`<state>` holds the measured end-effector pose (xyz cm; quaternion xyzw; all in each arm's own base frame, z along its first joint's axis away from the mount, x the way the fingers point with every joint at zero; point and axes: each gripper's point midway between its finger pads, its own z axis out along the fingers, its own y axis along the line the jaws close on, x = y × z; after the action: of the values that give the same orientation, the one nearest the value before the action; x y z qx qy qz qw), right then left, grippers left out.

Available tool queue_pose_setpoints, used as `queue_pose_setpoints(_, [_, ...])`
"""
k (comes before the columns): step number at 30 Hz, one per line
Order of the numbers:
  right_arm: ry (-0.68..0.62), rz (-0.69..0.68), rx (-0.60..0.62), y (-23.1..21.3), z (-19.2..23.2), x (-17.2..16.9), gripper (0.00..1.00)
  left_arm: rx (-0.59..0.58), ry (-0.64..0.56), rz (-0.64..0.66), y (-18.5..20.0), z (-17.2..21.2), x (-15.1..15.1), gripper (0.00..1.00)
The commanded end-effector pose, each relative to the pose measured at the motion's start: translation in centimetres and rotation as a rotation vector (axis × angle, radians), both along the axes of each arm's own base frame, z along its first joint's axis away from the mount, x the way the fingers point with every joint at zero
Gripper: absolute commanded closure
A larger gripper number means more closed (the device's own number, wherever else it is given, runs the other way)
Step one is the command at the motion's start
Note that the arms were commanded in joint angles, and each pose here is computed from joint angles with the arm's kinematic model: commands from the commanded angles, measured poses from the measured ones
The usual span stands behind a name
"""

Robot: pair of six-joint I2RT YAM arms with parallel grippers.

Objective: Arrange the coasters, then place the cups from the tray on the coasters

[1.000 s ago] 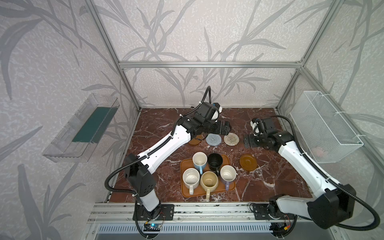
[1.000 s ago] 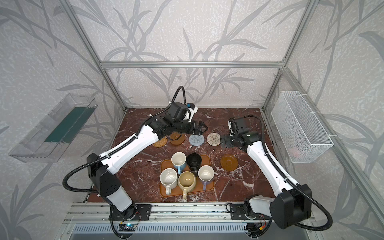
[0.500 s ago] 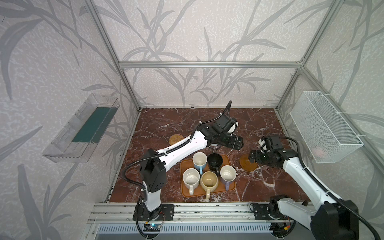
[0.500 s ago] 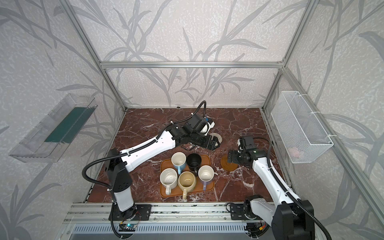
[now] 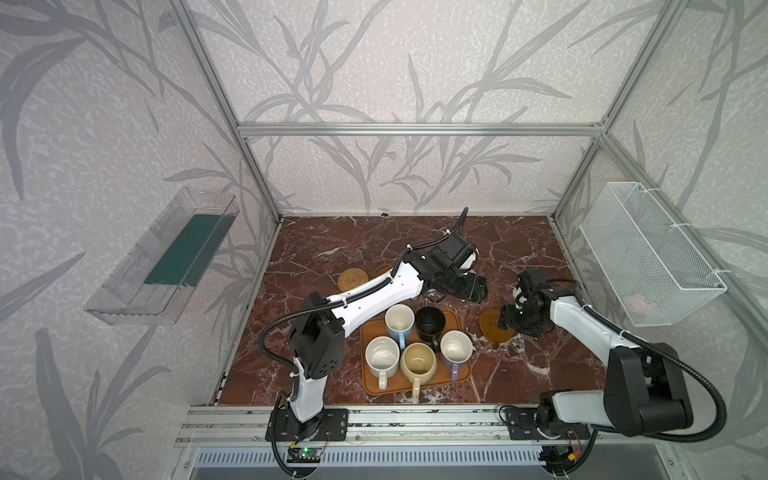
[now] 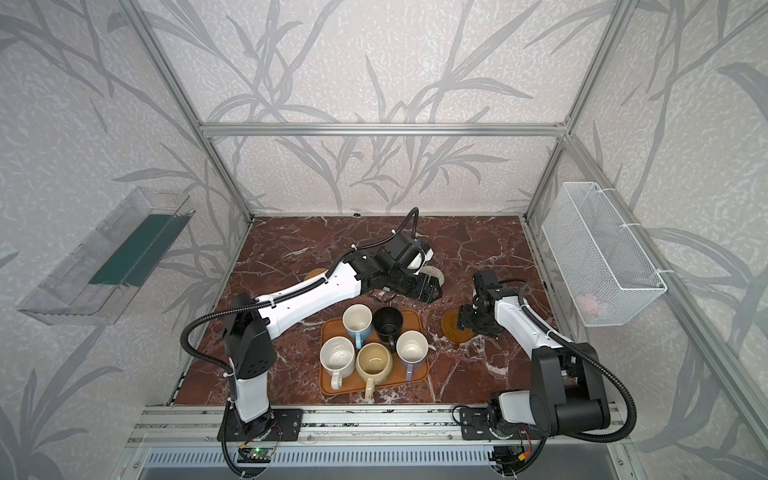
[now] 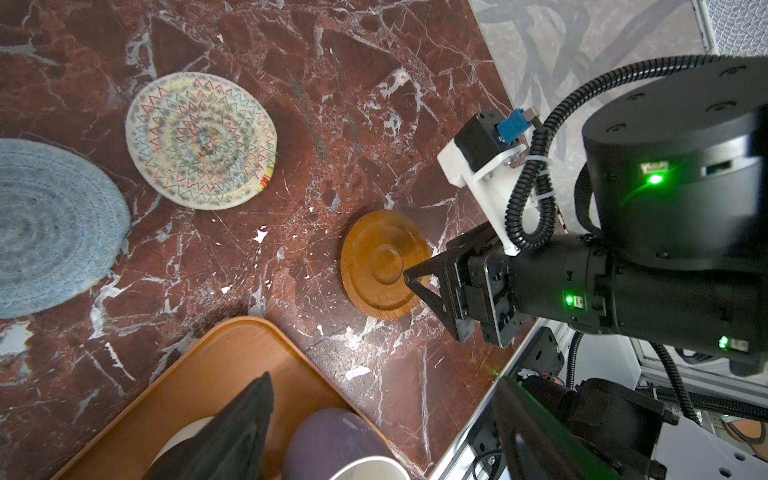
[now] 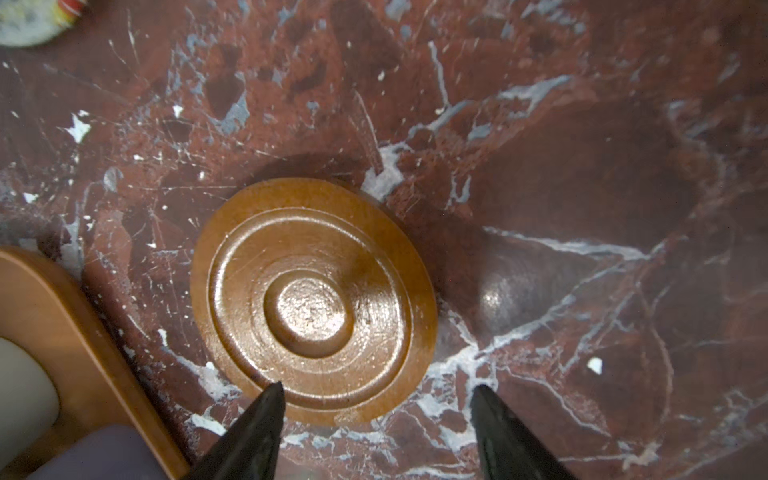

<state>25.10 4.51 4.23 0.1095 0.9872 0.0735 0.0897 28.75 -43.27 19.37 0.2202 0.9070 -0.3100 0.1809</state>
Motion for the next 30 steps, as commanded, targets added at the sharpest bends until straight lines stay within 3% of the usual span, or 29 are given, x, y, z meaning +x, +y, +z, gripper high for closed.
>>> queue_pose_setpoints(1, [-0.013,0.003,-0.017,-0.2,0.2,1.1,0.32,-0.027,-0.003,-0.004,-0.9,0.6,0.2,0.14])
queue_pose_setpoints(30, [0.114,0.086,-0.121,-0.2,-2.2,1.6,0.5,-0.059,-0.034,0.033,-0.1,1.4,1.0,0.14])
